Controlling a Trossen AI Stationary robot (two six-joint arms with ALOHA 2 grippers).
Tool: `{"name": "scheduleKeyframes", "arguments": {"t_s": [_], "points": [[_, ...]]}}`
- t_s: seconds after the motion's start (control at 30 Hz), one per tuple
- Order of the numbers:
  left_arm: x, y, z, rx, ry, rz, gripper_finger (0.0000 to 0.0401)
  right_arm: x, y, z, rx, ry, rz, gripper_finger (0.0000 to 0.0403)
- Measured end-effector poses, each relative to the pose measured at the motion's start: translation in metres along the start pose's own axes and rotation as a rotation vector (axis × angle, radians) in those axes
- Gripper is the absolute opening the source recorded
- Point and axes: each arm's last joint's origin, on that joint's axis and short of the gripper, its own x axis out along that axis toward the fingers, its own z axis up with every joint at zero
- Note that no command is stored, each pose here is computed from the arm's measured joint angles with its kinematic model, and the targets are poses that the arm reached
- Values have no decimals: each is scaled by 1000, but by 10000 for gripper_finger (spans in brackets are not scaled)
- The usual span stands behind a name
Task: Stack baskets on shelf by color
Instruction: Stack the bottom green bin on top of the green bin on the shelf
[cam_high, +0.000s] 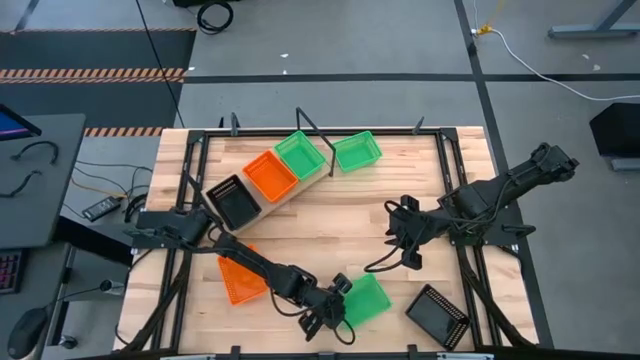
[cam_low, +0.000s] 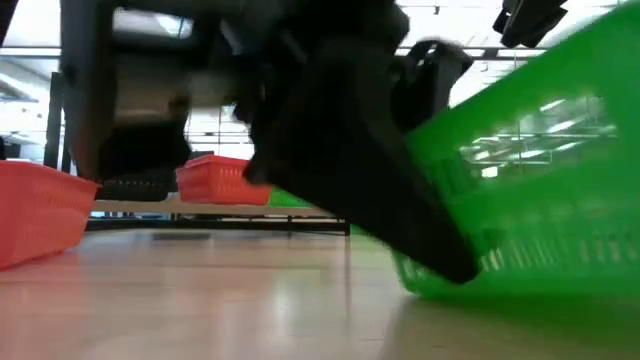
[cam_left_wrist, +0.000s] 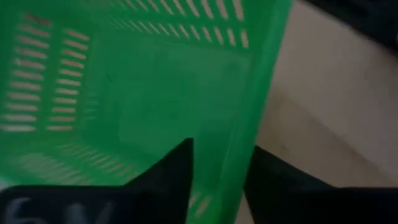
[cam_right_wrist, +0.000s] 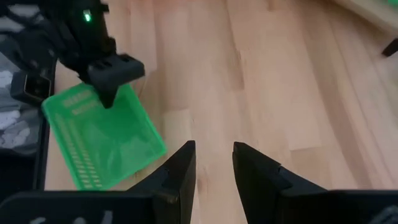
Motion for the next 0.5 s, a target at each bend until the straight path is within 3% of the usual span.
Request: {"name": "scheduleKeyframes", "arguments": {"t_s": [0.2,0.33,0.5], "points": [[3,11,-7,-95,46,94,15,0,-1,5,6,-97,-81,112],[-1,31,-8,-262,81,230,12,-1,1,10,19,-148,-77,112],[-7,58,-10,-409,110,295,6,-1,4,15,31,-195,-39,112]]}}
